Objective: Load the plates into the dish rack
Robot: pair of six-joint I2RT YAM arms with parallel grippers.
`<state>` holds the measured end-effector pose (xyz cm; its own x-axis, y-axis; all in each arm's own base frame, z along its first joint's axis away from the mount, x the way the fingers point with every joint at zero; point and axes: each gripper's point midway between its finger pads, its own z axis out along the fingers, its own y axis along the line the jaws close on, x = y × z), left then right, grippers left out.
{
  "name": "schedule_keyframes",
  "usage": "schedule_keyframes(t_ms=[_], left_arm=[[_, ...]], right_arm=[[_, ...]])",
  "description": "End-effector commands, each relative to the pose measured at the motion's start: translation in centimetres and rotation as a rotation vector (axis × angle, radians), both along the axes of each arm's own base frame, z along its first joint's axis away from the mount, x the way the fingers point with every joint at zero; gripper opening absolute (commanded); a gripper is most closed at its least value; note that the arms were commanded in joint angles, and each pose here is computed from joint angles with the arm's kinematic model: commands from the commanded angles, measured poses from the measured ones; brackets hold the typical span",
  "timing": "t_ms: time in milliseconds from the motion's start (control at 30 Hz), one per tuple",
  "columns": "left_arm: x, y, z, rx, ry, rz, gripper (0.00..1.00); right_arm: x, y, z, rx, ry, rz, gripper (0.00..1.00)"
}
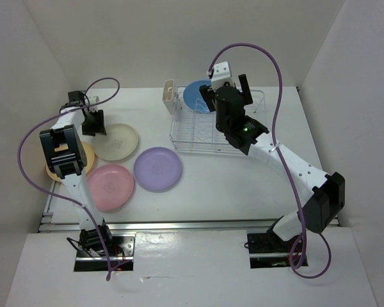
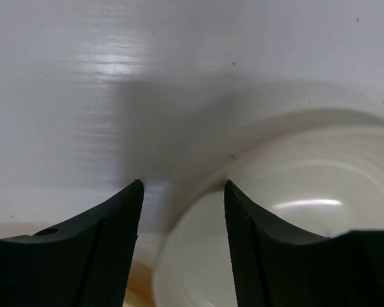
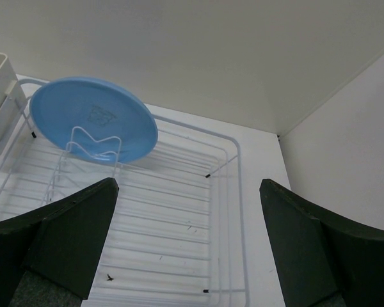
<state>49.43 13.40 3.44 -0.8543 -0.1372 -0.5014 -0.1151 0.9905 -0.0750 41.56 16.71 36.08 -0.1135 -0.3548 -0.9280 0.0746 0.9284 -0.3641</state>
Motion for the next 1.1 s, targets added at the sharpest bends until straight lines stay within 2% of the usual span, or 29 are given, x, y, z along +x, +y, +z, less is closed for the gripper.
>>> schedule_keyframes(t_ms=[0,200,233,333,367,467,600,700,733,833,967,1000,1033,1067], left_arm=[[-0.3,0.5,-1.6,-0.016,0.018,-0.007,0.6],[0.1,0.0,-1.9,-0.047,0.022,-0.022,0.59],[0.1,-0.3,-1.8,-0.058,0.012,-0.029,0.54],[0.3,-0.7,-1.7,-0.081,0.004,-0.042,0.33],[0.0,-1.0,-2.9,-0.102,0.034,-0.046,0.0],[0.8,-1.4,-2.5,-0.143,0.031,-0.042,0.0],[1.5,-1.3,0.1,-0.095,-0.02,-0.055,0.0],[3.6,-1.6,6.2,-0.026,-0.175,-0.103,0.0],[4.5,-1.1,9.7,0.027,-0.285,-0.11,0.0],[5.9,-2.4,15.2,0.081,-0.437,-0.166,0.0],[6.6,-4.4,22.8,0.082,-0.605,-0.202,0.0],[6.6,-5.3,27.8,0.145,-0.75,-0.241,0.0],[6.4,-5.8,29.9,0.185,-0.822,-0.265,0.0],[5.8,-6.5,29.6,0.195,-0.856,-0.306,0.0]], right_arm=[[-0.2,-0.2,2.3,0.044,-0.042,-0.009,1.0],[0.0,-0.1,2.3,0.035,-0.041,-0.009,1.0],[0.0,-0.1,2.7,0.04,-0.048,-0.009,1.0],[0.2,0.2,2.3,0.035,-0.04,0.0,1.0],[0.2,0.4,2.3,0.036,-0.039,0.013,1.0],[0.3,0.6,2.3,0.037,-0.039,0.025,1.0],[0.3,0.7,2.3,0.046,-0.04,0.024,1.0],[0.1,0.5,2.2,0.045,-0.038,0.024,1.0],[0.1,0.5,1.8,0.039,-0.031,0.024,1.0],[0.1,0.6,2.0,0.055,-0.04,0.024,1.0],[0.1,0.6,2.0,0.055,-0.04,0.024,1.0],[0.0,0.4,2.4,0.061,-0.048,0.024,1.0],[0.0,0.4,2.0,0.055,-0.041,0.024,1.0],[-0.3,0.3,1.9,0.054,-0.039,0.024,1.0]])
